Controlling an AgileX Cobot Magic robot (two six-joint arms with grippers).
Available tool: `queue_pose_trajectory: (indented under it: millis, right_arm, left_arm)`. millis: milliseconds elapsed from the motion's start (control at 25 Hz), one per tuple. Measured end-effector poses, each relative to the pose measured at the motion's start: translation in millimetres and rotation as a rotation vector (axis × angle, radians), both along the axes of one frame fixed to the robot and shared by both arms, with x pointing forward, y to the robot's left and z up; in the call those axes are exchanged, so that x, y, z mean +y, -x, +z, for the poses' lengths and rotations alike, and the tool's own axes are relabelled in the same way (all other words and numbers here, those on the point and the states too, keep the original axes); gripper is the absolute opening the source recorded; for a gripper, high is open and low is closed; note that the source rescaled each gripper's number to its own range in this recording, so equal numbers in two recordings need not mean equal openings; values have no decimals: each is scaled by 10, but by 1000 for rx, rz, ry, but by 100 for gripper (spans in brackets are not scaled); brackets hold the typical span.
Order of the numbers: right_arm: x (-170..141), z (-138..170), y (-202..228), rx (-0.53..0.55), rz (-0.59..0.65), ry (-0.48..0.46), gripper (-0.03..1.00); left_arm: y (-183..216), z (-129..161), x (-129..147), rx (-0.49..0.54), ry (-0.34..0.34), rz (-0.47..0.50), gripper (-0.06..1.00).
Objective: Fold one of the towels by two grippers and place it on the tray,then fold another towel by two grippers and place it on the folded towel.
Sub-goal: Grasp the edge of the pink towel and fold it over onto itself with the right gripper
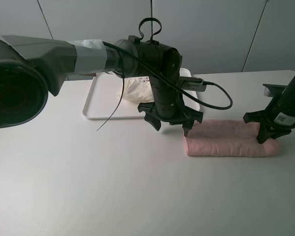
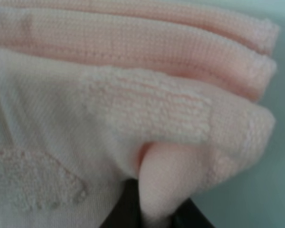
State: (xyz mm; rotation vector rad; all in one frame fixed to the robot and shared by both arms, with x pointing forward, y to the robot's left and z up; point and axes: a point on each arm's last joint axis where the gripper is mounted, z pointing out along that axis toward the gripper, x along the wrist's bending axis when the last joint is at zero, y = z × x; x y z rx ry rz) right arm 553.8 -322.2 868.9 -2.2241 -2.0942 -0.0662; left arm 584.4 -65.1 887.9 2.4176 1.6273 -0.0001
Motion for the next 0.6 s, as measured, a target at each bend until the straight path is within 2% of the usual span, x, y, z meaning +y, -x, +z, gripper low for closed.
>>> queue_pose_trajectory:
  millis: [360,600]
  right_arm:
    - [29,0,-4,-5,-22,-31,6]
    - [36,1,-6,-8,-18,-39,6]
  left_arm:
    - [-9,2,-3,-11,2,-7,97]
    - [-14,-1,16,-19,-21,-16,97]
